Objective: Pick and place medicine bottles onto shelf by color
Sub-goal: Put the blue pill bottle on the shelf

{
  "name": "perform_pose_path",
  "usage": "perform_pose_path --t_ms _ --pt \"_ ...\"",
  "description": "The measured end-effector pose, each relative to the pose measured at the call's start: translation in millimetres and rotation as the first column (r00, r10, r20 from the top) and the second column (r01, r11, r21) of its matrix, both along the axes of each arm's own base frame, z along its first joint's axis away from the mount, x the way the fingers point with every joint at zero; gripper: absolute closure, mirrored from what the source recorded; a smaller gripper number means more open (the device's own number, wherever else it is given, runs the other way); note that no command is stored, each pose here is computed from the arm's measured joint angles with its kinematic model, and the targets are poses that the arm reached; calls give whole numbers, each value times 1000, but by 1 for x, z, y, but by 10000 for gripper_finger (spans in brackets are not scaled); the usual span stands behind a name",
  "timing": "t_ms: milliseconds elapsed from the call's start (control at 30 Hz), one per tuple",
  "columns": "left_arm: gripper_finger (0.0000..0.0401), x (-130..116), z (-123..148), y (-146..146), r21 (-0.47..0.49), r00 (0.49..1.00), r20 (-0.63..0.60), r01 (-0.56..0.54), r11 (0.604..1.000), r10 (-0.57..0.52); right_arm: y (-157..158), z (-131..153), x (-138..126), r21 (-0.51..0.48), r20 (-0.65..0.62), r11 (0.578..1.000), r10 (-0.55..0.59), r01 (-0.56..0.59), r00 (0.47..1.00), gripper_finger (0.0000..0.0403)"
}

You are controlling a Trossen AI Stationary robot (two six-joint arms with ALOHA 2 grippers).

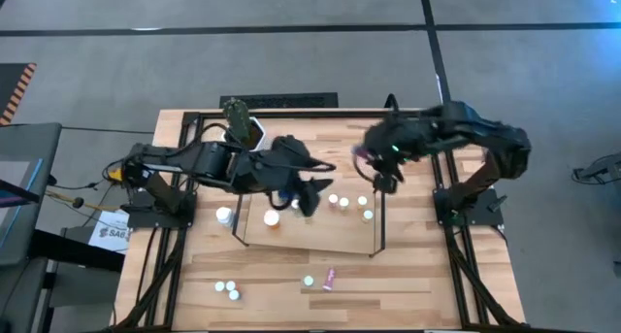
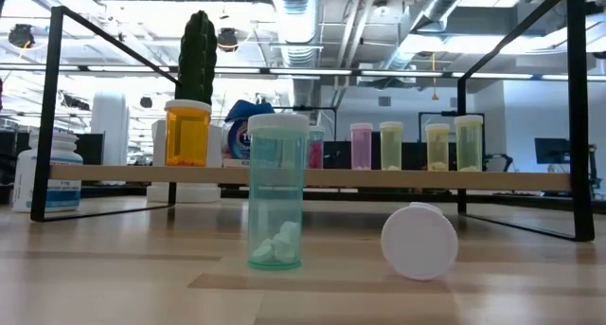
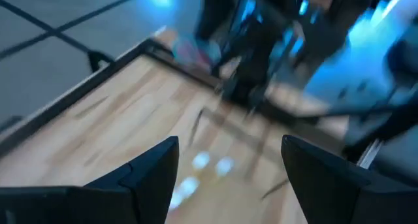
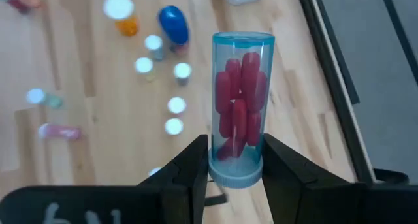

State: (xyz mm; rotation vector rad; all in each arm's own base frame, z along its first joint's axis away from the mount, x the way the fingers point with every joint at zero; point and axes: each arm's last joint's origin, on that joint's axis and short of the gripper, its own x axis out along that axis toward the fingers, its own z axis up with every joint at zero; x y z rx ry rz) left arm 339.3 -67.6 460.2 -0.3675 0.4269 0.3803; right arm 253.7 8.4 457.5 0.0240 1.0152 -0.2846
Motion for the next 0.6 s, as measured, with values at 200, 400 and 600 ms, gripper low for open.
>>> perform_pose_path --t_ms 200,400,600 --pt "145 29 0 -10 -171 979 198 -5 985 40 39 7 -31 13 58 997 76 -77 995 270" --pt "145 49 -10 -20 -317 961 261 -1 949 88 67 -2 -45 -26 41 988 152 -151 988 269" --pt "145 67 -29 -26 -492 962 232 -10 871 142 82 -18 -30 -52 -35 977 205 -207 978 268"
